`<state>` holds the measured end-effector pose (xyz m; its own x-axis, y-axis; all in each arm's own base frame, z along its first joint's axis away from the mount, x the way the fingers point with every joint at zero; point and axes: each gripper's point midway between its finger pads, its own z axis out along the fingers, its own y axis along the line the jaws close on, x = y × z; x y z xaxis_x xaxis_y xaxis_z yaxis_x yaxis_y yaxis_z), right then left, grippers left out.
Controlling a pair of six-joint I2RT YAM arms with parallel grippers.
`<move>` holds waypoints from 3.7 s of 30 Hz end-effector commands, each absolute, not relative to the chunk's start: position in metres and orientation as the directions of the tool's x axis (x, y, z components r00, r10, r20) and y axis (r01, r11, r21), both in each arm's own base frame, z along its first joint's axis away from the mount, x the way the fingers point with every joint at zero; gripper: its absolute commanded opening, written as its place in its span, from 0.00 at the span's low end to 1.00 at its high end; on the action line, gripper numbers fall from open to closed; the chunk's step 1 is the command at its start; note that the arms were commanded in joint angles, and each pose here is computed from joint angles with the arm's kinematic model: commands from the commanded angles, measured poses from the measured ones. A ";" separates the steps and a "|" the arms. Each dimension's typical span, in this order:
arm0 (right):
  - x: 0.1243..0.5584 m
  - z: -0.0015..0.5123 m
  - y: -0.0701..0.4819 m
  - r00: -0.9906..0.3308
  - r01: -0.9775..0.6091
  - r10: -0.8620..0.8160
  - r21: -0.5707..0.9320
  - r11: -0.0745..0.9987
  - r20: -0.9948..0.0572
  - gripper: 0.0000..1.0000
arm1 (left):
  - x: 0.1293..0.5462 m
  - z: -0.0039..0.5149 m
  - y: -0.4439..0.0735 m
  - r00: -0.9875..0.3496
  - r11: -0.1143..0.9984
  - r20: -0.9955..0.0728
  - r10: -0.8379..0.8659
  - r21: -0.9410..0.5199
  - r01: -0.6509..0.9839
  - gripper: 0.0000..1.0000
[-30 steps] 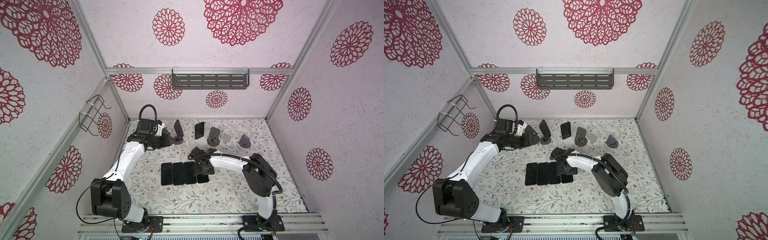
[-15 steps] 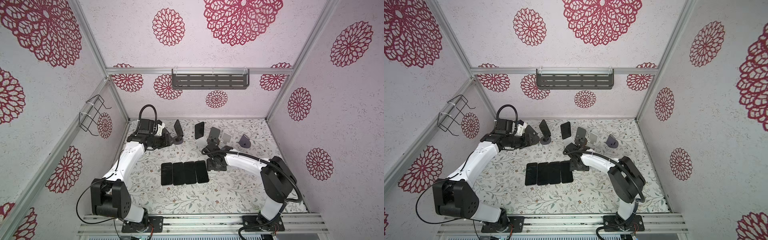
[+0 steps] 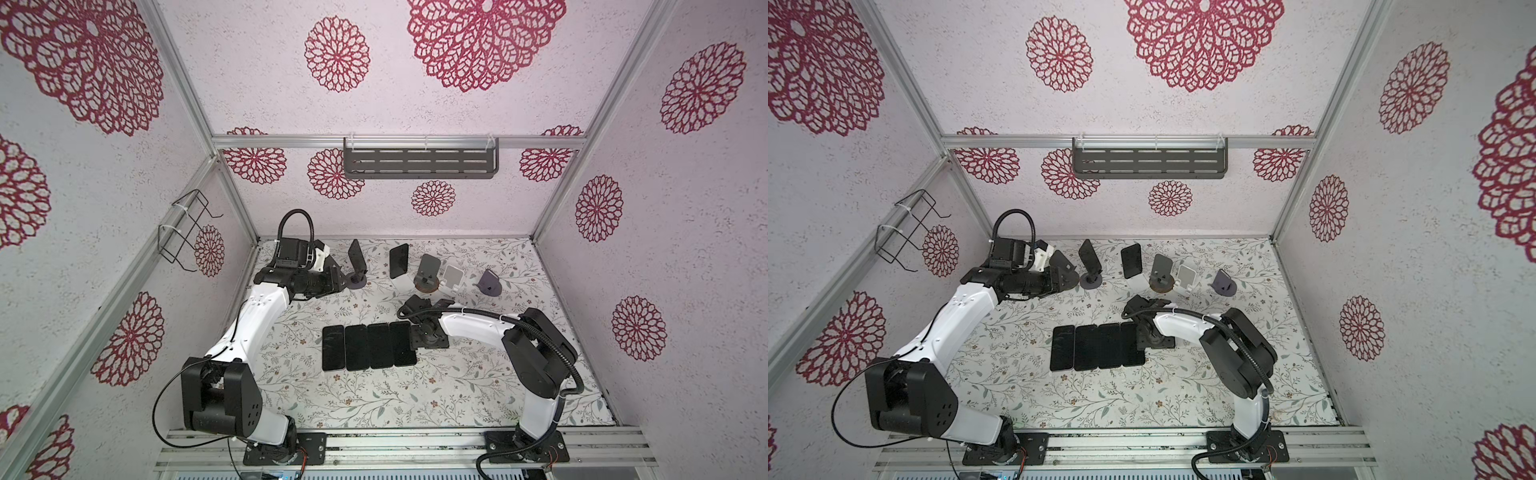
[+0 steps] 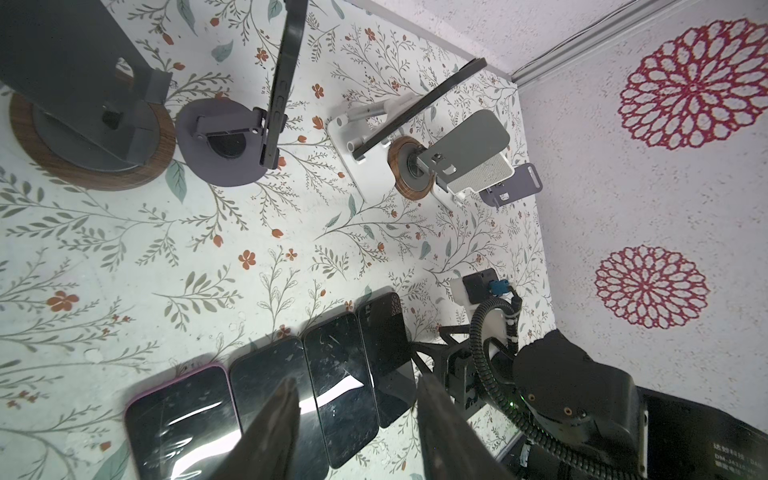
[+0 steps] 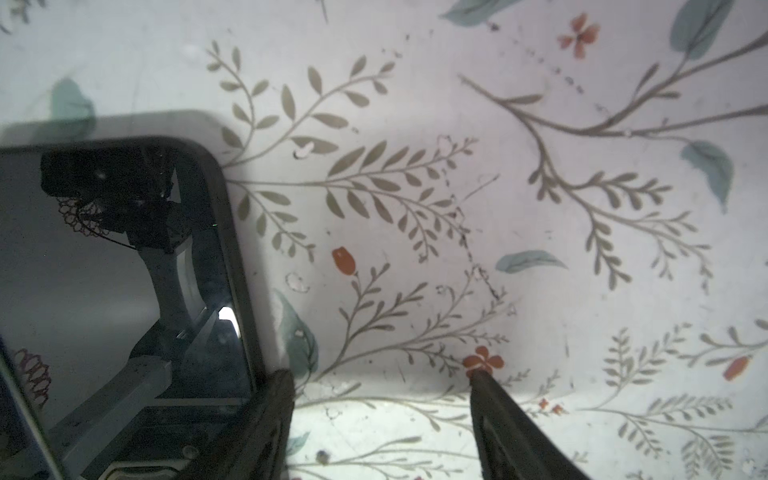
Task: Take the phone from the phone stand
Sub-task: 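Open the right gripper and raise it off the placed phone, then reach the left gripper to a standing black phone while the right gripper withdraws, then close the left gripper on the black phone standing on the stand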
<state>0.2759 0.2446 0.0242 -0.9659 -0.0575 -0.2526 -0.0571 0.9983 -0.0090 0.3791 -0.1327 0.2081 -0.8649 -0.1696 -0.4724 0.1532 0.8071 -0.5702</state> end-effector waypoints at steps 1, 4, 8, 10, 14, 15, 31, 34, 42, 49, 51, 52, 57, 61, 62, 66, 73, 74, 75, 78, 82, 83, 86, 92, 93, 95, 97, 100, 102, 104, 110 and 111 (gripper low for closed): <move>0.270 0.021 0.253 -0.969 -0.072 -0.068 0.010 0.997 -0.239 0.71 | 0.380 0.206 -0.132 -0.860 0.807 -0.484 -0.159 -0.565 0.169 0.50; 0.269 0.020 0.248 -0.968 -0.074 -0.075 -0.012 0.997 -0.238 0.72 | 0.381 0.206 -0.132 -0.862 0.808 -0.482 -0.159 -0.565 0.167 0.50; 0.271 0.025 0.239 -0.965 -0.071 -0.081 -0.051 0.996 -0.250 0.76 | 0.380 0.207 -0.131 -0.860 0.809 -0.486 -0.155 -0.563 0.172 0.50; 0.274 0.029 0.234 -0.962 -0.078 -0.094 -0.069 0.995 -0.258 0.78 | 0.380 0.208 -0.132 -0.858 0.809 -0.489 -0.155 -0.562 0.174 0.50; 0.279 0.035 0.233 -0.959 -0.071 -0.074 -0.019 0.997 -0.272 0.79 | 0.381 0.205 -0.135 -0.862 0.793 -0.482 -0.157 -0.582 0.181 0.50; 0.280 0.036 0.234 -0.957 -0.071 -0.069 -0.004 0.997 -0.283 0.80 | 0.381 0.203 -0.138 -0.867 0.784 -0.473 -0.158 -0.594 0.181 0.50; 0.293 0.131 0.205 -0.829 -0.267 -0.180 0.092 0.959 -0.530 0.99 | 0.400 0.227 -0.103 -0.726 0.888 -0.658 -0.199 -0.435 0.151 0.55; 0.285 0.136 0.196 -0.819 -0.266 -0.155 0.126 0.956 -0.552 0.99 | 0.409 0.237 -0.093 -0.693 0.911 -0.688 -0.213 -0.396 0.114 0.58; 0.257 0.135 0.182 -0.776 -0.289 -0.100 0.210 0.934 -0.622 0.99 | 0.446 0.265 -0.079 -0.632 0.948 -0.747 -0.206 -0.313 0.061 0.68; 0.235 0.117 0.170 -0.796 -0.254 -0.044 0.267 0.930 -0.604 0.95 | 0.484 0.256 -0.100 -0.654 0.974 -0.749 -0.110 -0.212 0.079 0.79; 0.231 0.113 0.166 -0.807 -0.230 -0.022 0.281 0.932 -0.590 0.93 | 0.493 0.250 -0.107 -0.663 0.981 -0.744 -0.079 -0.175 0.080 0.80; 0.229 0.112 0.165 -0.812 -0.221 -0.010 0.292 0.931 -0.584 0.93 | 0.499 0.245 -0.111 -0.668 0.984 -0.742 -0.063 -0.158 0.082 0.80; 0.223 0.113 0.161 -0.809 -0.202 0.030 0.325 0.924 -0.588 0.89 | 0.517 0.223 -0.130 -0.693 0.989 -0.721 -0.025 -0.121 0.090 0.80; 0.219 0.110 0.154 -0.812 -0.192 0.023 0.304 0.933 -0.583 0.88 | 0.529 0.208 -0.140 -0.703 0.988 -0.710 -0.024 -0.124 0.091 0.74; 0.218 0.109 0.152 -0.813 -0.191 0.020 0.299 0.935 -0.582 0.88 | 0.529 0.211 -0.141 -0.700 0.988 -0.713 -0.028 -0.128 0.090 0.71; 0.215 0.103 0.148 -0.818 -0.184 0.018 0.291 0.939 -0.575 0.88 | 0.537 0.182 -0.145 -0.737 0.989 -0.675 -0.027 -0.127 0.080 0.59; 0.212 0.096 0.142 -0.822 -0.175 0.014 0.276 0.945 -0.570 0.87 | 0.537 0.174 -0.142 -0.744 0.992 -0.668 -0.023 -0.109 0.068 0.38; 0.212 0.096 0.142 -0.822 -0.175 0.013 0.274 0.946 -0.570 0.87 | 0.538 0.174 -0.141 -0.742 0.992 -0.670 -0.023 -0.107 0.066 0.36; 0.213 0.095 0.142 -0.823 -0.175 0.011 0.272 0.946 -0.568 0.87 | 0.538 0.175 -0.141 -0.741 0.992 -0.672 -0.023 -0.105 0.065 0.33; 0.212 0.093 0.141 -0.826 -0.174 0.008 0.268 0.948 -0.563 0.87 | 0.539 0.174 -0.142 -0.744 0.993 -0.668 -0.021 -0.103 0.065 0.27; 0.211 0.092 0.141 -0.830 -0.172 0.007 0.267 0.948 -0.558 0.87 | 0.540 0.173 -0.140 -0.747 0.994 -0.664 -0.013 -0.093 0.065 0.17; 0.211 0.091 0.141 -0.831 -0.171 0.008 0.268 0.948 -0.557 0.87 | 0.539 0.173 -0.140 -0.747 0.994 -0.664 -0.010 -0.090 0.067 0.15; 0.210 0.090 0.140 -0.833 -0.167 0.009 0.267 0.949 -0.554 0.87 | 0.539 0.176 -0.140 -0.745 0.994 -0.667 -0.009 -0.090 0.068 0.11; 0.209 0.088 0.138 -0.831 -0.180 -0.013 0.248 0.952 -0.556 0.88 | 0.537 0.182 -0.142 -0.742 0.992 -0.670 0.002 -0.093 0.086 0.06; 0.209 0.088 0.137 -0.830 -0.180 -0.014 0.244 0.953 -0.557 0.88 | 0.537 0.183 -0.143 -0.745 0.991 -0.667 0.006 -0.095 0.094 0.06; 0.209 0.088 0.137 -0.828 -0.188 -0.022 0.240 0.952 -0.561 0.89 | 0.536 0.186 -0.145 -0.750 0.990 -0.662 0.007 -0.102 0.099 0.05; 0.209 0.090 0.138 -0.825 -0.194 -0.026 0.240 0.951 -0.565 0.89 | 0.536 0.193 -0.148 -0.747 0.987 -0.665 0.006 -0.115 0.109 0.04; 0.210 0.093 0.138 -0.819 -0.199 -0.025 0.243 0.949 -0.574 0.90 | 0.535 0.206 -0.152 -0.739 0.983 -0.674 -0.004 -0.139 0.122 0.04; 0.210 0.093 0.137 -0.818 -0.195 -0.023 0.239 0.951 -0.575 0.91 | 0.534 0.217 -0.154 -0.728 0.979 -0.685 -0.015 -0.159 0.129 0.03; 0.209 0.093 0.137 -0.819 -0.198 -0.026 0.240 0.950 -0.573 0.92 | 0.532 0.229 -0.156 -0.719 0.974 -0.694 -0.025 -0.177 0.138 0.02; 0.210 0.097 0.140 -0.820 -0.203 -0.024 0.251 0.947 -0.572 0.92 | 0.515 0.271 -0.160 -0.682 0.960 -0.730 -0.031 -0.212 0.183 0.00; 0.210 0.098 0.140 -0.820 -0.201 -0.022 0.252 0.946 -0.572 0.92 | 0.512 0.275 -0.160 -0.682 0.960 -0.731 -0.027 -0.210 0.187 0.00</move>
<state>0.2076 0.1405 0.0877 -0.8301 -0.0216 -0.5572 -0.1954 0.9472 0.2544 0.5204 -0.1584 0.2046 -0.7716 -0.0032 -0.6361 0.1396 0.9748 -0.1742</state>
